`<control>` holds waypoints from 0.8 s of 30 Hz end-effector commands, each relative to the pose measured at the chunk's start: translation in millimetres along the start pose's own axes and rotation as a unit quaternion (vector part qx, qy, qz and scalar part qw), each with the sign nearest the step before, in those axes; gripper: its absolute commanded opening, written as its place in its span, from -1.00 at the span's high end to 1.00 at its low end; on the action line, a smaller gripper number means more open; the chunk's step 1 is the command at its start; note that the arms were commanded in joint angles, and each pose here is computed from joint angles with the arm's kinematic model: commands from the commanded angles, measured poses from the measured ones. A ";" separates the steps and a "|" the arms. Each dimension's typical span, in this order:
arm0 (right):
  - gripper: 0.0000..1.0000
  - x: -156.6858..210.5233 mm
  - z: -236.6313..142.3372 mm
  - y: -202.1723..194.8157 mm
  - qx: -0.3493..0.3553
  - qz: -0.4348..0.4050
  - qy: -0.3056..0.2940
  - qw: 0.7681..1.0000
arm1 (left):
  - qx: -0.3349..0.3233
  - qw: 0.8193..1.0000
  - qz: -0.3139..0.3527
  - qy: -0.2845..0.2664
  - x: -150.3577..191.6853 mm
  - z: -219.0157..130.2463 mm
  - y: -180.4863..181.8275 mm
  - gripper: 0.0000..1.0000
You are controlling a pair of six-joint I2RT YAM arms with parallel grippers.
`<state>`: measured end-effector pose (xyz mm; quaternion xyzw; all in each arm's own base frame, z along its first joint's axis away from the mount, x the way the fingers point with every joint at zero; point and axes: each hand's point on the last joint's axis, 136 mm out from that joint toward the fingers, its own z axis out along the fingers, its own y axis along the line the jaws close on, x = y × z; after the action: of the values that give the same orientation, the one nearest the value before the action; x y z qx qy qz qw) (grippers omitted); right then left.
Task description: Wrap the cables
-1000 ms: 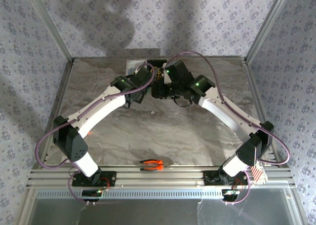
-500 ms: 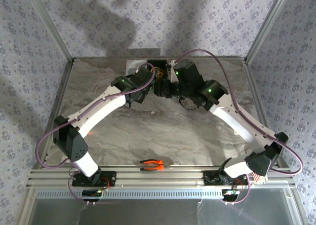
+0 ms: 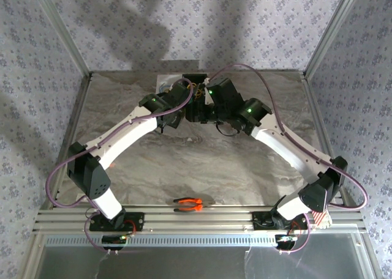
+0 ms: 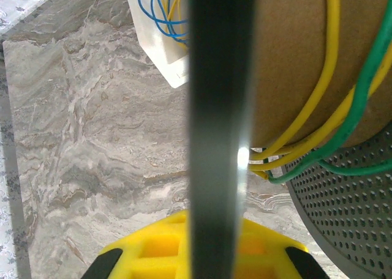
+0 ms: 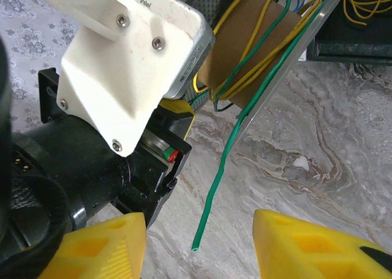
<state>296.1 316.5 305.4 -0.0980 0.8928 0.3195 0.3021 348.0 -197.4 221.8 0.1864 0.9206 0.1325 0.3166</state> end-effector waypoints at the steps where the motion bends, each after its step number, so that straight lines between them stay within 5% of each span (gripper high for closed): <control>1: -0.01 1.5 3.5 4.1 -0.006 0.002 0.002 1.000 | -0.002 0.998 -0.033 -0.057 -33.6 -17.7 7.0 1.00; 11: 0.11 7.5 23.4 1.0 -0.001 0.004 0.024 1.000 | -0.002 0.998 -0.028 -0.058 -34.1 -19.0 7.7 1.00; 19: 0.54 4.0 26.6 -1.2 0.012 0.003 0.017 1.000 | -0.003 0.998 -0.020 -0.058 -33.4 -19.8 8.4 1.00; 22: 0.50 2.3 23.5 -2.8 0.016 0.004 0.014 1.000 | -0.003 0.998 -0.018 -0.057 -33.4 -18.9 7.7 1.00; 24: 0.92 1.1 21.0 -4.1 0.019 0.004 0.010 1.000 | 0.002 0.998 -0.017 -0.055 -33.0 -17.7 5.6 1.00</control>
<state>304.9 329.5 273.6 -0.0976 0.9078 0.3025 0.2738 348.6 -197.8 223.3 0.1981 0.9177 0.1357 0.3166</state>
